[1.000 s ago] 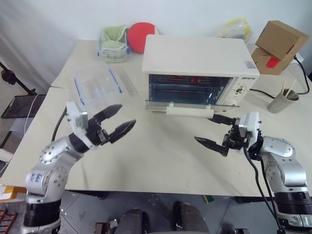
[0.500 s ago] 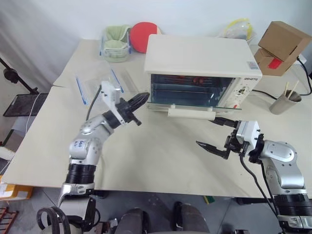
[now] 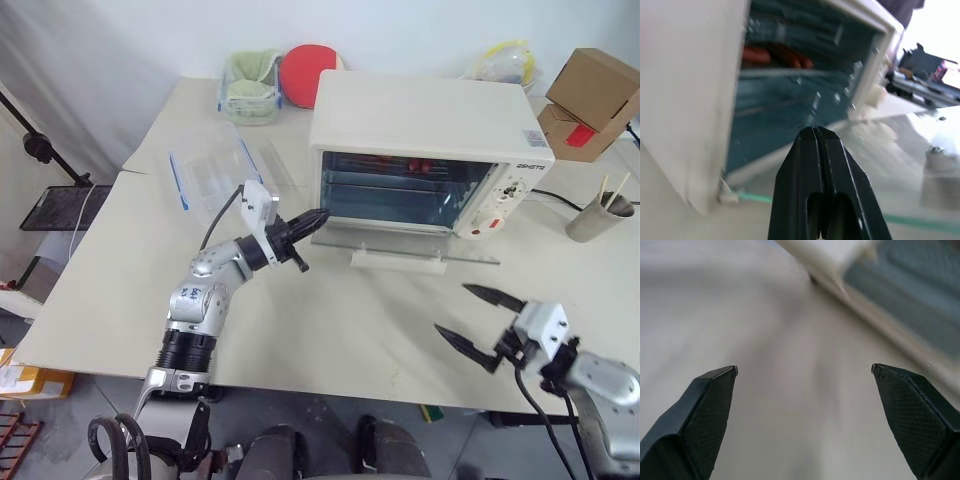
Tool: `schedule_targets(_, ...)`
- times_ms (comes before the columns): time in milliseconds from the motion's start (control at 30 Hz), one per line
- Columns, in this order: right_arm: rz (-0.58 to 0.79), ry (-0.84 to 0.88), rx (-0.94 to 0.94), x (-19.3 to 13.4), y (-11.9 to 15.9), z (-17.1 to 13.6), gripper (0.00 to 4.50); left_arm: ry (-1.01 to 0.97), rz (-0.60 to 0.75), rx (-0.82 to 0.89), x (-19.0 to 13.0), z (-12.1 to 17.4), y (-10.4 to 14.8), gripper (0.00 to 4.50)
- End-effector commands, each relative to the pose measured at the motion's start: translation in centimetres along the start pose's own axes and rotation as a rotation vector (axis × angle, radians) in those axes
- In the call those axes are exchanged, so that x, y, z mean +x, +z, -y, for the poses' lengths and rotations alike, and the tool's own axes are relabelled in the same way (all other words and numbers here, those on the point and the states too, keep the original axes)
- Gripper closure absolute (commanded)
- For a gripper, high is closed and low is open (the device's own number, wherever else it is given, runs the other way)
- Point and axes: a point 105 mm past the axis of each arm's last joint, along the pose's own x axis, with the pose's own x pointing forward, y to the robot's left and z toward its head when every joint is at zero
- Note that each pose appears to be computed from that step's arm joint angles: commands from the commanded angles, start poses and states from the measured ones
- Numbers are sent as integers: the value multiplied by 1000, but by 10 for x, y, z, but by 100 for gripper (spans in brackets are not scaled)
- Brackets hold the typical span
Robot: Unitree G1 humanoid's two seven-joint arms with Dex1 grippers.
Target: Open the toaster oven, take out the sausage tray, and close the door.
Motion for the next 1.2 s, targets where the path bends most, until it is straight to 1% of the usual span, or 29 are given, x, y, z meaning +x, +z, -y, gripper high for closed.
schedule_targets(33, 12, -130, -40, -22, 9, 8, 0, -50, 0, 21, 1, 11, 0, 449)
schedule_targets(100, -8, -199, -46, -32, 8, 12, 0, -66, -20, 15, -1, 15, -7, 449)
schedule_targets(200, 6, -279, -103, -38, 22, 28, 0, -80, -101, 67, -8, 19, -26, 449)
schedule_targets(267, -37, -328, -176, -39, 28, 41, 0, -79, -132, 90, -12, 21, -34, 449)
schedule_targets(300, -31, -290, -221, -33, 34, 39, 0, -78, -144, 100, -14, 21, -37, 449)
schedule_targets(400, 46, -261, -303, -2, 63, 46, 0, -58, -182, 129, -23, 22, -51, 449)
schedule_targets(467, 67, -244, -358, 18, 77, 46, 0, -38, -172, 128, -25, 22, -51, 449)
schedule_targets(567, 36, -225, -454, 55, 87, 42, 0, 3, -132, 112, -29, 22, -47, 449)
schedule_targets(633, 40, -203, -457, 74, 92, 38, 0, 31, -104, 106, -33, 23, -43, 449)
schedule_targets(667, 61, -167, -467, 84, 97, 33, 0, 36, -92, 97, -36, 24, -41, 432)
schedule_targets(700, 80, -145, -508, 101, 102, 31, 0, 39, -53, 106, -41, 27, -34, 412)
schedule_targets(767, 72, -144, -573, 129, 106, 33, 0, 83, 4, 138, -52, 28, -21, 362)
schedule_targets(800, 65, -150, -588, 135, 107, 35, 0, 97, 15, 147, -55, 28, -18, 336)
schedule_targets(833, 59, -160, -600, 139, 106, 36, 0, 96, 19, 134, -57, 30, -18, 300)
schedule_targets(867, 74, -177, -638, 145, 110, 38, 0, 102, 26, 136, -59, 32, -15, 273)
schedule_targets(967, 61, -205, -797, 176, 116, 40, 0, 141, 56, 157, -76, 37, -7, 181)
schedule_targets(1067, 75, -250, -857, 197, 122, 46, 0, 185, 73, 204, -83, 40, 0, 96)
schedule_targets(1133, 59, -274, -884, 213, 124, 52, 0, 214, 88, 222, -86, 41, 2, 39)
schedule_targets(1200, 44, -283, -901, 225, 123, 55, 0, 228, 89, 226, -88, 43, 3, 39)
